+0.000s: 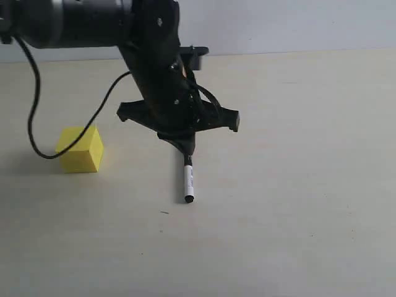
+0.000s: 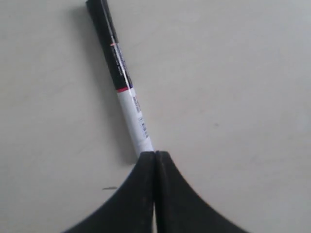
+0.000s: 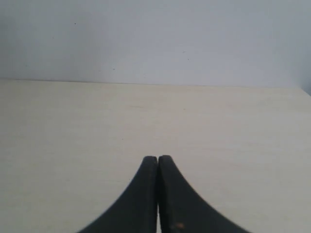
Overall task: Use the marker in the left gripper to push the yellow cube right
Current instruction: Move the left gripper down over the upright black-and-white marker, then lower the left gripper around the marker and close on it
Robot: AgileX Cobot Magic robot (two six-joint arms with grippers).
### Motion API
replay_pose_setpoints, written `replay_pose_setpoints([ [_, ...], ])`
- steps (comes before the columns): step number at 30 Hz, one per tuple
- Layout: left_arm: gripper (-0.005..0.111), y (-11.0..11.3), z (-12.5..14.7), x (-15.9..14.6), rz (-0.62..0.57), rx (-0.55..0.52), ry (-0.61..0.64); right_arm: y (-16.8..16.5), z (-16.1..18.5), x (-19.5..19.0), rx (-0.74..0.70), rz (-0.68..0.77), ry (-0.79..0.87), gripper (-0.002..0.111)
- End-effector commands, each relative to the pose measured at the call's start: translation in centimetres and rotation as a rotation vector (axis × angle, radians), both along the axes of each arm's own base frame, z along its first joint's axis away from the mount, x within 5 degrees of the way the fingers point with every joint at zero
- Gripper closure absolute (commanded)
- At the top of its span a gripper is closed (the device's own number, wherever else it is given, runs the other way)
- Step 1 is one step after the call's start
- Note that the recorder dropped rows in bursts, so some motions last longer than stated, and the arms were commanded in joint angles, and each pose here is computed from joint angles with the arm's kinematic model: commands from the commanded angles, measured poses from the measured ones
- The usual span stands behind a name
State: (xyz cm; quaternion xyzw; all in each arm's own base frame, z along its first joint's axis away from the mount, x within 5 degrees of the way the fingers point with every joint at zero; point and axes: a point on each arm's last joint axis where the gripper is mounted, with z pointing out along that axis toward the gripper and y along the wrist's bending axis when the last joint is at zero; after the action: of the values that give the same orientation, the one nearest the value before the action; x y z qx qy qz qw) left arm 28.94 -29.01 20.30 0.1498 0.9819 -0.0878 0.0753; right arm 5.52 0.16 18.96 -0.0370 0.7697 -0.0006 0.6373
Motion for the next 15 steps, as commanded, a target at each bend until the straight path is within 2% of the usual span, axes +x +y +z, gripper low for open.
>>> replay_pose_setpoints([
  [1, 0.107, -0.8, -2.7, 0.6, 0.030, 0.045, 0.040, 0.0, -0.1, 0.0, -0.002, -0.004, -0.010, 0.108],
  [5, 0.106, -1.0, -4.6, 0.9, 0.036, 0.071, 0.067, 0.0, -0.1, 0.0, -0.002, -0.004, -0.010, 0.108],
  [7, 0.100, -1.1, -5.3, 1.0, 0.041, 0.073, 0.070, 0.0, -0.1, 0.0, -0.002, -0.004, -0.010, 0.108],
  [13, 0.066, -1.2, -5.6, 1.1, 0.048, 0.067, 0.065, 0.0, -0.1, 0.0, -0.002, -0.004, -0.010, 0.108],
  [15, 0.061, -1.2, -5.6, 1.2, 0.054, 0.067, 0.065, 0.0, -0.1, 0.0, -0.002, -0.004, -0.010, 0.108],
])
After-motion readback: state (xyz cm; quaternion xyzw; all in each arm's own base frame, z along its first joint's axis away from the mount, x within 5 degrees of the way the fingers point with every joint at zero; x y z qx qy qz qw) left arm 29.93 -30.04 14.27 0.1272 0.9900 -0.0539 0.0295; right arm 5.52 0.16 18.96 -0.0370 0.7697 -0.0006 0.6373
